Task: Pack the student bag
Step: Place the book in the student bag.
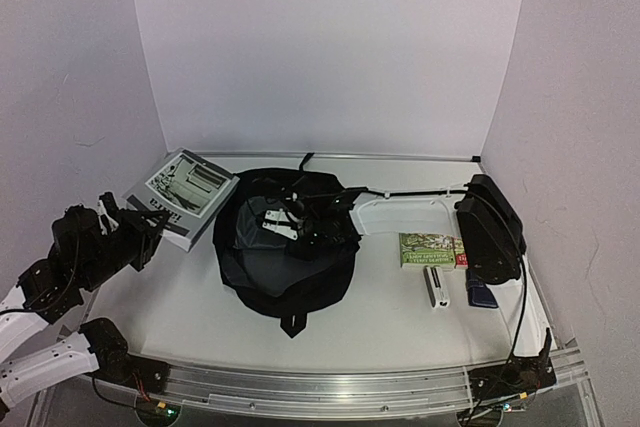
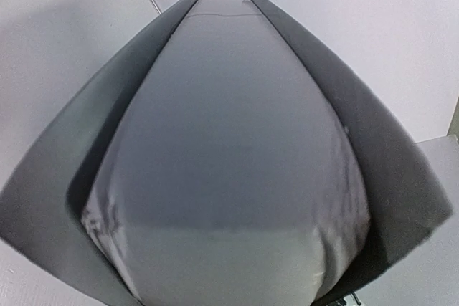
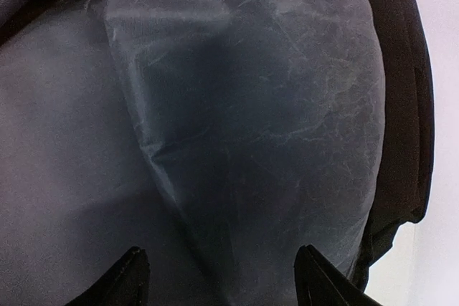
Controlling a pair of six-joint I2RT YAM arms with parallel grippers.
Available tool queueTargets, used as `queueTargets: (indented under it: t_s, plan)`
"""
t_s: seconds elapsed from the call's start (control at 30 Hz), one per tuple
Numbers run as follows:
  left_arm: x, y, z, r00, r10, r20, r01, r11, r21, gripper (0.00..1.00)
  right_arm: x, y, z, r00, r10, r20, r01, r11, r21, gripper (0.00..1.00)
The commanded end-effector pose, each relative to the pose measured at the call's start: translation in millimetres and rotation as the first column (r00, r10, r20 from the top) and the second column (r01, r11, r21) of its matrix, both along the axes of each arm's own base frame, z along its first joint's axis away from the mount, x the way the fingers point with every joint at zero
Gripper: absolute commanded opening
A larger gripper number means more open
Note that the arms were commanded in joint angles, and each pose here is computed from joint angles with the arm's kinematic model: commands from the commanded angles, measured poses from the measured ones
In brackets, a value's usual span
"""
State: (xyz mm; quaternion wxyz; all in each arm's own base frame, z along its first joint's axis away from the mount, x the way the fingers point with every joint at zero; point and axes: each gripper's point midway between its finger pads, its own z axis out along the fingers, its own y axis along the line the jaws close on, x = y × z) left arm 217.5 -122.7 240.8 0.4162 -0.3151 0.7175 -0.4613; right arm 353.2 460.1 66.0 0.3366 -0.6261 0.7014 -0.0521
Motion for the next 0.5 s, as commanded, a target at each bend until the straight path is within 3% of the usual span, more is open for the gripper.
queueTargets:
  t_s: [0.0, 0.1, 0.23, 0.47]
  plan:
    - [-6.3, 11.9, 23.8, 0.998, 0.037, 0.045, -0.034, 0.998, -0.061, 0.01, 12.9, 7.8, -5.8, 0.998, 0.014, 0.065, -0.013, 1.000, -0.012, 0.73]
    - [-10.6, 16.2, 23.0, 0.998, 0.041, 0.045, -0.038, 0.997, -0.067, 0.01, 14.8, 3.7, -18.4, 0.997, 0.016, 0.078, -0.013, 0.999, -0.050, 0.73]
    - [-14.6, 13.9, 18.8, 0.999, 0.015, 0.029, -0.014, 0.998, -0.062, 0.01, 27.0, 1.0, -17.4, 0.989, -0.013, 0.144, 0.022, 0.998, -0.062, 0.58]
    - [-30.7, 23.8, 8.9, 1.000, 0.003, 0.006, -0.003, 0.998, -0.070, 0.00, 41.1, 1.3, 28.6, 0.971, -0.097, 0.219, 0.097, 0.995, 0.012, 0.03]
